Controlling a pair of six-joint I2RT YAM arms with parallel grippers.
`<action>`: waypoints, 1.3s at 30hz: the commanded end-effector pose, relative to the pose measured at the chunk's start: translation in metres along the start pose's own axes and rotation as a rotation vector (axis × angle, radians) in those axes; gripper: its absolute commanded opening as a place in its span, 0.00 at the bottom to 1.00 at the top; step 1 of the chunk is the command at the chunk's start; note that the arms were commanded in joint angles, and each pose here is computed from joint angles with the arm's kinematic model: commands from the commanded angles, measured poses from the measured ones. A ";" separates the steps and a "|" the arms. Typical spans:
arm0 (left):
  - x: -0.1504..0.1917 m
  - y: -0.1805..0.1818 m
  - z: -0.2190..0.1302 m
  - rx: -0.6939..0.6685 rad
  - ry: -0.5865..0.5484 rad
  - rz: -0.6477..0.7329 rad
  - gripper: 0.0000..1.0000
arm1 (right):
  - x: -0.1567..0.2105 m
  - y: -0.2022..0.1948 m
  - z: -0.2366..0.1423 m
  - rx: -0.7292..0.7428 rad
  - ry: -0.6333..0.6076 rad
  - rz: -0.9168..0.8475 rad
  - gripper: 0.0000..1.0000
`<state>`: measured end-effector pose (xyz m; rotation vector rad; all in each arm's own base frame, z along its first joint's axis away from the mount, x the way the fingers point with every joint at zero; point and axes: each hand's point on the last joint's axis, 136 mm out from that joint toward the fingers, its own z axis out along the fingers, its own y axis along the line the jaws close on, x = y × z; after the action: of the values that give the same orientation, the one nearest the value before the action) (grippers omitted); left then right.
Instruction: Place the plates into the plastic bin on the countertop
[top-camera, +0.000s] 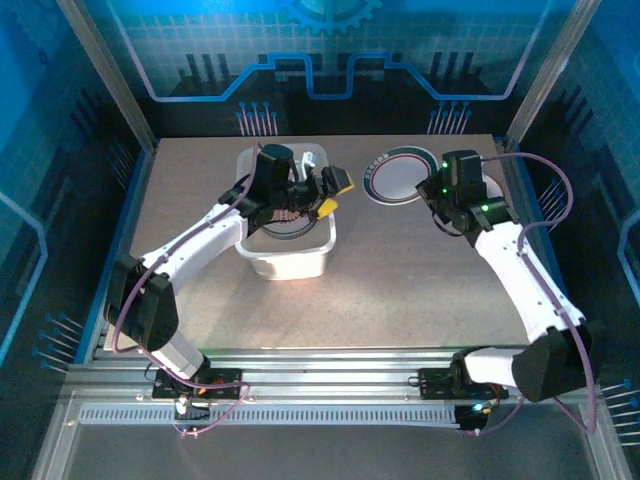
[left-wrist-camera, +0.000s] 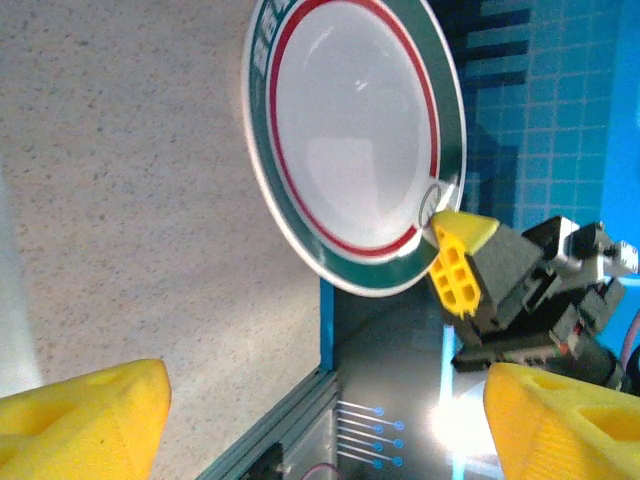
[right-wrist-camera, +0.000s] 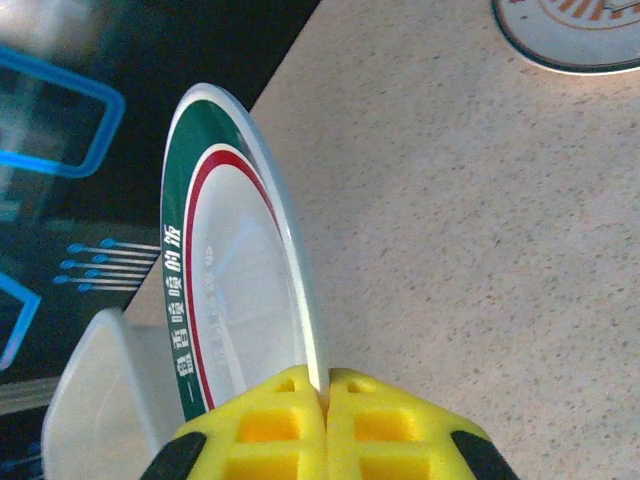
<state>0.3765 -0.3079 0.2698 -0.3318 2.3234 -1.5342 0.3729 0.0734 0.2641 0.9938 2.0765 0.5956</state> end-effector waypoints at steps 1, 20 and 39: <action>0.001 -0.016 0.003 0.055 0.004 -0.005 0.83 | 0.002 0.019 -0.020 -0.076 -0.019 -0.002 0.00; -0.008 0.000 0.029 0.017 -0.023 -0.006 0.50 | 0.062 0.042 -0.032 -0.194 0.160 0.061 0.00; -0.023 -0.030 -0.046 0.072 -0.134 0.101 0.00 | 0.081 0.085 -0.024 -0.231 0.183 -0.167 0.70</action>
<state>0.3917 -0.2881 0.2880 -0.3719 2.2169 -1.4880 0.3531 0.1730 0.2846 0.7803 2.1672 0.8469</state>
